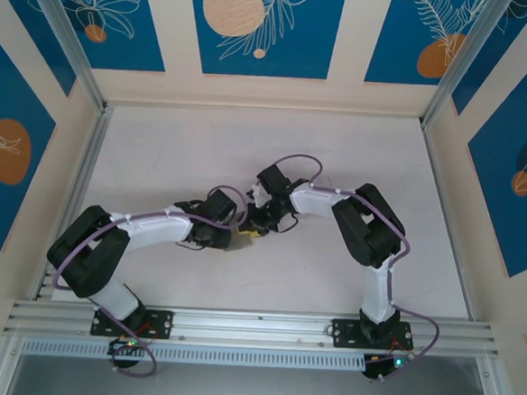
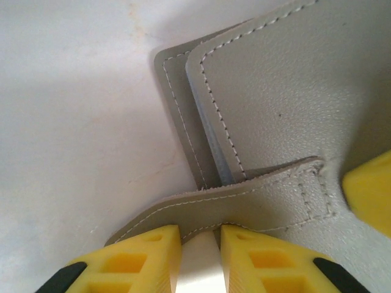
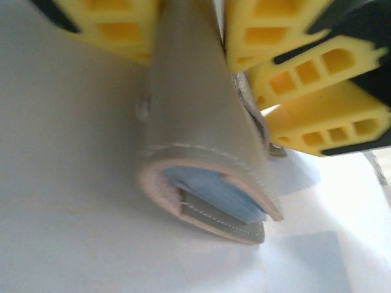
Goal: Put the credit cards into the card holder
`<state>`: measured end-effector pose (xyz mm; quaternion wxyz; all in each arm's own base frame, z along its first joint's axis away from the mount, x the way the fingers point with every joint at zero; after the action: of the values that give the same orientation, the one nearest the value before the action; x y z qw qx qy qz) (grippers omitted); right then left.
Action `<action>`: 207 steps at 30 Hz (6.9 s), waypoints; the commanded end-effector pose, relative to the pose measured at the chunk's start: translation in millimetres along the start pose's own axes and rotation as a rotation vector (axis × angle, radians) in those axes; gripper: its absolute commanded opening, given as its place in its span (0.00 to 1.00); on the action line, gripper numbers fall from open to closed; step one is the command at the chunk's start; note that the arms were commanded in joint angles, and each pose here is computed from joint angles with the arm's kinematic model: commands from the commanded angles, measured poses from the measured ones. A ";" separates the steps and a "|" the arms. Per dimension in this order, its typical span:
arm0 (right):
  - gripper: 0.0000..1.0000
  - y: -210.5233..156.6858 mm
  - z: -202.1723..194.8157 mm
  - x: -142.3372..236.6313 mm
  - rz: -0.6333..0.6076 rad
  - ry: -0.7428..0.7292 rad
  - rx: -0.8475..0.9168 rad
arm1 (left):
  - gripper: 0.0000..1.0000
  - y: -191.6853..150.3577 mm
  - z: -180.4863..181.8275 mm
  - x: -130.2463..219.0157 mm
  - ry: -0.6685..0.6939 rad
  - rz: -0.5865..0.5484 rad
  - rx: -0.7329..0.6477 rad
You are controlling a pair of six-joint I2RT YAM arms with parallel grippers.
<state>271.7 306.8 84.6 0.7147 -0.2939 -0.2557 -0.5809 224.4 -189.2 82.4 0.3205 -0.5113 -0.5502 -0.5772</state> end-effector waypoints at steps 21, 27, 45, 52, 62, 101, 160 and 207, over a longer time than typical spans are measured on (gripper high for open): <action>0.00 -67.0 19.6 99.4 -0.397 -1.502 0.047 | 0.58 -18.0 34.7 79.8 0.036 -0.142 0.068; 0.01 -67.8 33.5 126.9 -0.457 -1.496 0.058 | 0.58 -22.9 45.7 92.8 0.057 -0.168 0.097; 0.42 -57.0 56.7 7.1 -0.208 -0.951 0.206 | 0.58 -17.3 58.3 128.1 0.119 -0.264 0.110; 0.47 -60.9 76.6 38.1 -0.172 -0.557 0.220 | 0.53 -11.1 47.6 131.9 0.040 -0.263 0.057; 0.46 -43.6 10.9 79.3 -0.212 -0.594 0.134 | 0.37 47.3 -45.8 91.1 -0.289 -0.167 -0.134; 0.00 -22.4 -10.3 50.4 -0.048 -0.240 0.031 | 0.25 15.4 -66.8 -20.7 -0.178 0.123 -0.178; 0.00 -29.3 -57.1 4.0 0.137 -0.094 -0.185 | 0.26 22.6 -75.7 -23.6 -0.233 0.084 -0.171; 0.00 -27.5 -21.8 54.6 0.126 0.268 -0.213 | 0.26 26.7 -76.2 -23.9 -0.231 0.048 -0.169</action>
<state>264.8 240.7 93.0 0.7048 -0.3366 -0.1302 -0.6107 238.8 -259.2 95.9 0.2431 -0.6025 -0.5177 -0.5567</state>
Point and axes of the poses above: each hand's point on the last joint's axis, 136 mm out from that joint toward the fingers, its own x axis back along the fingers, its own z axis along the line the jaws close on, y = z × x, the point moved 7 cm from there along x, back along the fingers, and after that the axes turned 5 degrees about -x, right-handed, at the moved point
